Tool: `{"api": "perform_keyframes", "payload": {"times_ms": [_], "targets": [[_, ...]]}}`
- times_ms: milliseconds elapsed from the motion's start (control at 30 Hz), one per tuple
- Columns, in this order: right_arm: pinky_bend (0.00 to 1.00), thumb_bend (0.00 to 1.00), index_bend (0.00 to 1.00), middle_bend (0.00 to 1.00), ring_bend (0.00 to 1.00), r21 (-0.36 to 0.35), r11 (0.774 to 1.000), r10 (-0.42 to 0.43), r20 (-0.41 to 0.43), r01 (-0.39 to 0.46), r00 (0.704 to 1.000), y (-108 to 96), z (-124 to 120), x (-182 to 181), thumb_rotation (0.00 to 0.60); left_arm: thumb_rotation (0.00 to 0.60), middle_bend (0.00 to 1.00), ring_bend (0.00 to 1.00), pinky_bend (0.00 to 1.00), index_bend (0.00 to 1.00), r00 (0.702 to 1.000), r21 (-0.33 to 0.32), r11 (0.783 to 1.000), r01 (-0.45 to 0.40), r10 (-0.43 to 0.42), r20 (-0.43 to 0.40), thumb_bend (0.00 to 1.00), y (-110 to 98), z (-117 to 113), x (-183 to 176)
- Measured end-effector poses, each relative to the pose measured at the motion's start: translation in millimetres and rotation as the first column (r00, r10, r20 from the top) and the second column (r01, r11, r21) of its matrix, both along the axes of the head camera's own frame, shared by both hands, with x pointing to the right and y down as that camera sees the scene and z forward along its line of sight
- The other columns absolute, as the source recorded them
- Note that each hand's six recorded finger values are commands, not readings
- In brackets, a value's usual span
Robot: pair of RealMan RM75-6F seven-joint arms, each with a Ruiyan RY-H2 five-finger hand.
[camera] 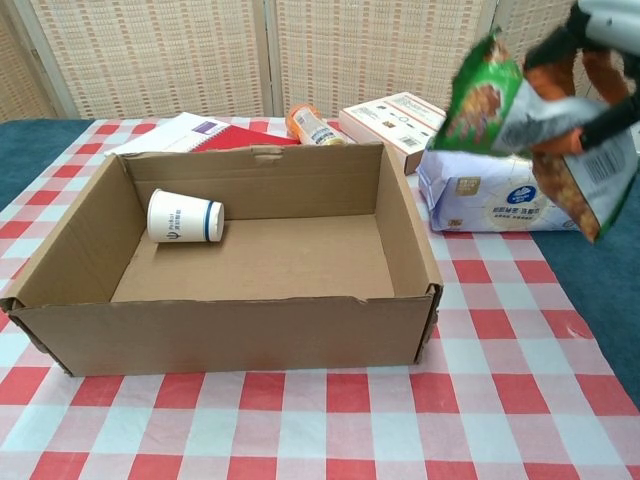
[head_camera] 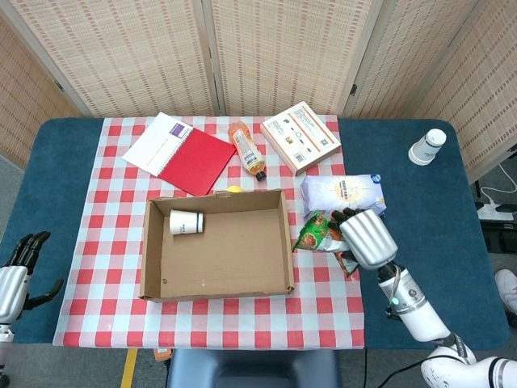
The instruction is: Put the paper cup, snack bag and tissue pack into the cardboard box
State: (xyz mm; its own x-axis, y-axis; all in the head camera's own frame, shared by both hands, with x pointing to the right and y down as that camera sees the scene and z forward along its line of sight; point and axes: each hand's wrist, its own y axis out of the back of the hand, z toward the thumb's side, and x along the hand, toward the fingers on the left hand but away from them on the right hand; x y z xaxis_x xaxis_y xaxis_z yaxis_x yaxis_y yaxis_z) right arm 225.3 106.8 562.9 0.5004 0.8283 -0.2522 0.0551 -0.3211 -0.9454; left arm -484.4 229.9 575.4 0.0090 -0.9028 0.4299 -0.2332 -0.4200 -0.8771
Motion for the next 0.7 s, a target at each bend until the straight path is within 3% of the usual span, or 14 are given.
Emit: {"api": "perform_keyframes", "payload": {"times_ms": [100, 267, 400, 600, 667, 700], "targets": [[0.74, 0.31, 0.82, 0.56, 0.56, 0.079, 0.996, -0.050, 0.028, 0.048, 0.998, -21, -28, -35, 0.600, 0.600, 0.04, 0.00, 0.28, 0.05, 1.000, -0.002, 1.000, -0.002, 0.002, 0.002, 0.30, 0, 1, 0], [0.74, 0.31, 0.82, 0.56, 0.56, 0.099, 0.988, -0.127, 0.122, 0.115, 0.984, -34, -38, -91, 0.600, 0.600, 0.04, 0.00, 0.28, 0.05, 1.000, -0.009, 1.000, -0.006, 0.006, 0.006, 0.30, 1, 3, 1], [0.74, 0.31, 0.82, 0.56, 0.56, 0.060, 0.985, -0.168, 0.207, 0.159, 0.964, -31, -26, -136, 0.600, 0.600, 0.04, 0.00, 0.27, 0.05, 1.000, -0.009, 1.000, -0.003, 0.003, 0.007, 0.30, 1, 3, 0], [0.74, 0.31, 0.80, 0.56, 0.56, -0.001, 0.983, -0.178, 0.242, 0.184, 0.954, -28, 11, -177, 0.600, 0.600, 0.04, 0.00, 0.27, 0.05, 1.000, -0.013, 1.000, 0.004, -0.004, 0.008, 0.29, 1, 3, -3], [0.70, 0.28, 0.73, 0.55, 0.52, -0.017, 0.982, -0.180, 0.243, 0.190, 0.953, -28, 22, -186, 0.600, 0.600, 0.04, 0.00, 0.27, 0.06, 1.000, -0.012, 1.000, 0.006, -0.006, 0.005, 0.30, 0, 3, -3], [0.63, 0.20, 0.63, 0.52, 0.44, -0.028, 0.980, -0.183, 0.244, 0.196, 0.952, -28, 26, -190, 0.600, 0.600, 0.04, 0.00, 0.27, 0.06, 1.000, -0.011, 1.000, 0.007, -0.007, 0.003, 0.30, 0, 3, -4]]}}
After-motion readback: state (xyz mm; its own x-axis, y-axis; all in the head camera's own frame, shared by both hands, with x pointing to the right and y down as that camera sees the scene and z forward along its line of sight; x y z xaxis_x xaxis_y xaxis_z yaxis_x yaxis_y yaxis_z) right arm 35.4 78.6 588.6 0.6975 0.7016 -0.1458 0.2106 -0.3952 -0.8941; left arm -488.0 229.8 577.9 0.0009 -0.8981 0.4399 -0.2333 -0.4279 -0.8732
